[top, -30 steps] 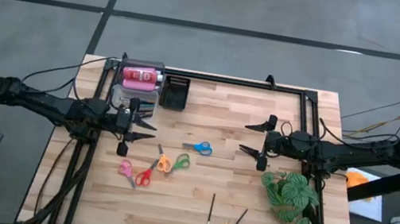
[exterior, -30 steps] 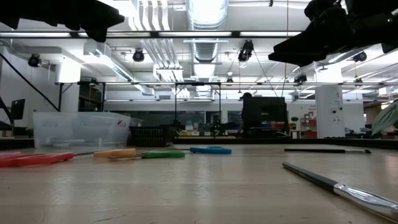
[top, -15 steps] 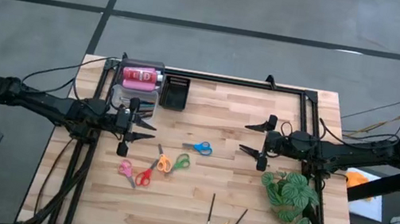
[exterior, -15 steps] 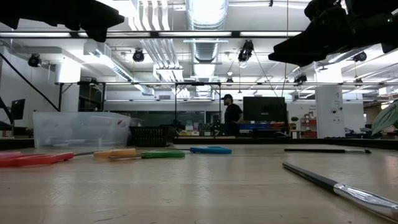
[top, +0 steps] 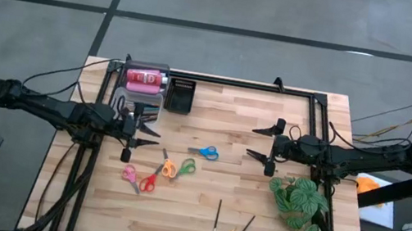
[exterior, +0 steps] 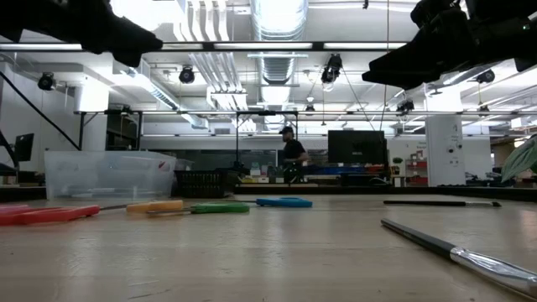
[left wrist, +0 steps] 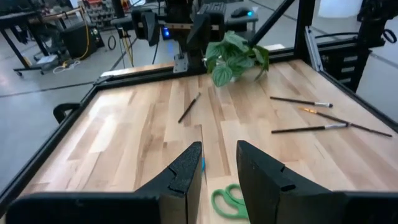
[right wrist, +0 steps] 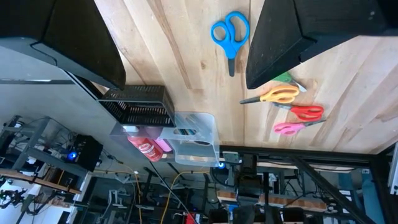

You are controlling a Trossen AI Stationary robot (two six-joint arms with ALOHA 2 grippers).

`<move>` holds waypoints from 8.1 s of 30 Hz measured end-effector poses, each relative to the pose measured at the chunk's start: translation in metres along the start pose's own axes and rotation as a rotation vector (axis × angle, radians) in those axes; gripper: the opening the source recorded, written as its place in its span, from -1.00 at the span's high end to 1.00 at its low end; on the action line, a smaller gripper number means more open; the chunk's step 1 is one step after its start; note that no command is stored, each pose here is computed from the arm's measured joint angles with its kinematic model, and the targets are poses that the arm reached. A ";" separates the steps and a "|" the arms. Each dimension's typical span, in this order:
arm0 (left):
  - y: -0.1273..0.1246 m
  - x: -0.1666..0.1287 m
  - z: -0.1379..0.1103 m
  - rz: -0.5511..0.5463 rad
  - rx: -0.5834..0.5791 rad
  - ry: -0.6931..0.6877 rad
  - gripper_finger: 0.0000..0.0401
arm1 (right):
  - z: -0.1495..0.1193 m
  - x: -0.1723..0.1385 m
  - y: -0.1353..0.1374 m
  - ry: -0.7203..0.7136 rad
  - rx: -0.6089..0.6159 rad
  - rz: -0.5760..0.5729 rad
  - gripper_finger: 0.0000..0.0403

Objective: Pick & Place Paint Supplies
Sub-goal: Put the black paint brush into the transparent bin

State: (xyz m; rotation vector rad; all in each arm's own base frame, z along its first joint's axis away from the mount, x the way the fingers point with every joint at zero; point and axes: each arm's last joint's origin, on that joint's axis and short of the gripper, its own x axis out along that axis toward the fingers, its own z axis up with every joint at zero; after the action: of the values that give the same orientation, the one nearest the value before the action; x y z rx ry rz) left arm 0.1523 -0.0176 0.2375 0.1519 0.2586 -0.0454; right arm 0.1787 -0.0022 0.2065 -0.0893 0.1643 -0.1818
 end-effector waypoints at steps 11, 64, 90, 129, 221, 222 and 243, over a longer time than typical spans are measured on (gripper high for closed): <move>0.000 0.000 0.000 0.000 -0.026 -0.002 0.49 | 0.000 0.000 0.000 -0.001 0.000 0.000 -0.64; -0.001 0.000 -0.006 -0.007 -0.020 0.060 0.49 | 0.032 0.018 0.004 0.851 0.293 -0.068 -0.64; -0.001 -0.001 -0.010 -0.011 -0.015 0.106 0.49 | -0.041 0.048 -0.007 1.380 0.312 -0.248 -0.64; -0.001 -0.001 -0.011 -0.012 -0.015 0.112 0.49 | -0.066 0.068 -0.001 1.425 0.261 -0.108 0.61; -0.003 -0.003 -0.024 -0.029 0.000 0.252 0.49 | 0.009 0.336 0.006 0.968 -0.116 0.199 0.91; -0.003 -0.003 -0.025 -0.030 0.001 0.257 0.49 | 0.007 0.337 0.006 0.973 -0.107 0.197 0.91; -0.003 -0.004 -0.027 -0.030 0.004 0.283 0.49 | -0.004 0.341 0.007 0.995 -0.030 0.192 0.59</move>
State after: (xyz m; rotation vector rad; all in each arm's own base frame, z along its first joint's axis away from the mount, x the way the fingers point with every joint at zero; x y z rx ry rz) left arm 0.1416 -0.0160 0.2121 0.1581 0.5436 -0.0542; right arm 0.5103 -0.0594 0.1489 -0.0052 1.1636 -0.0168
